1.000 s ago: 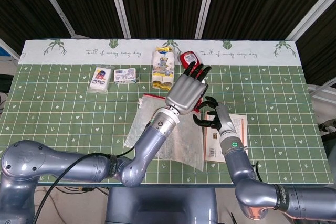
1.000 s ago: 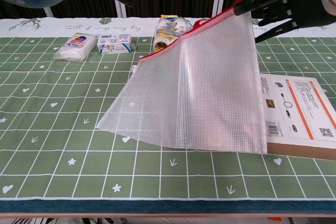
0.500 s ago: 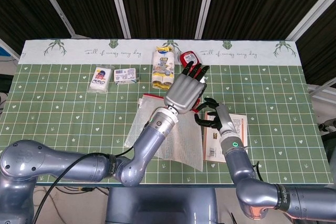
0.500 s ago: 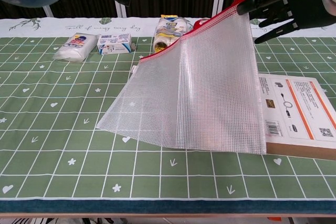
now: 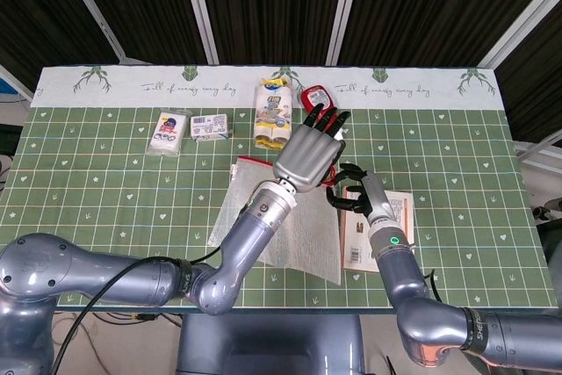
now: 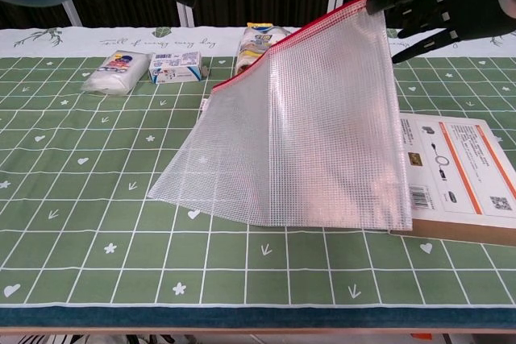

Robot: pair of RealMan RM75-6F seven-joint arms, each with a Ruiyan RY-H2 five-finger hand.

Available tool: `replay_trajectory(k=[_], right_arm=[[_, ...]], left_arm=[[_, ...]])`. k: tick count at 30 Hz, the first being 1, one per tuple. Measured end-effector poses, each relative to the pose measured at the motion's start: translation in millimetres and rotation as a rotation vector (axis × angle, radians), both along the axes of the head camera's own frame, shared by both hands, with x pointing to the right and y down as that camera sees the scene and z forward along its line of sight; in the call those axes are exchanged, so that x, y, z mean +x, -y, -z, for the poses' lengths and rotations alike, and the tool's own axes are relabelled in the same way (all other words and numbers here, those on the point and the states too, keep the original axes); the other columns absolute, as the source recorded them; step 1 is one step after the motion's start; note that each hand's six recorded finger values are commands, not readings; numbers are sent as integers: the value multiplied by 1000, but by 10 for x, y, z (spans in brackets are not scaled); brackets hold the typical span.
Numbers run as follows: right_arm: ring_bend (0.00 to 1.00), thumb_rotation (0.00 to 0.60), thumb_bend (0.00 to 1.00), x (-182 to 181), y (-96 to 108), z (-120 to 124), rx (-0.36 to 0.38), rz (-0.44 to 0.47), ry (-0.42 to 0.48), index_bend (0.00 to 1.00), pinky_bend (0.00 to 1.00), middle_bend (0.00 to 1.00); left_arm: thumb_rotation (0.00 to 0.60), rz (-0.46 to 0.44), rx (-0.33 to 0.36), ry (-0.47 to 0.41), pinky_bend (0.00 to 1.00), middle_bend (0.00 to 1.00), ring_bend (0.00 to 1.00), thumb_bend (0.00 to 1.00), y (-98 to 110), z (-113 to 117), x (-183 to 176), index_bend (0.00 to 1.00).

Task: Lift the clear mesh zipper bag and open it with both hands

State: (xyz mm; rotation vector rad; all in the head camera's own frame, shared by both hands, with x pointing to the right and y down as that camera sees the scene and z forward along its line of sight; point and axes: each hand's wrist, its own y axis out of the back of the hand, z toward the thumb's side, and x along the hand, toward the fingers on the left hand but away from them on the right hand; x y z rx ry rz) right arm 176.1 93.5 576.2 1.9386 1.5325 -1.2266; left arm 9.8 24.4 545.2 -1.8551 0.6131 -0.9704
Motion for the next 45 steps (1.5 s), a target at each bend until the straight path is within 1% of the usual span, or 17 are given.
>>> replay_trajectory(k=[6,13,21,30,41,45], right_arm=[[0,600,523,1,49,57,13,-11,15,587,212,164],[0,600,522,-7,117,174,34,-24,51,598,212,170],[0,600,524,-4,200,298,57,-53,89,608,212,179],[0,600,525,21,287,415,78,-89,130,612,213,183],[0,600,529,167,423,462,96,-152,137,619,213,187],[0,600,529,258,499,485,117,-165,115,620,212,187]], left_arm=[[600,-3,-5,8,0,68,0,389,-29,-11,-107,589],[600,19,-12,20,0,68,0,389,4,-56,-285,590],[600,25,-8,27,0,68,0,388,28,-76,-385,591],[600,36,-21,38,0,69,0,389,24,-133,-496,592],[600,67,-25,60,0,69,0,389,70,-198,-699,592],[600,76,-21,64,0,69,0,389,104,-192,-765,592]])
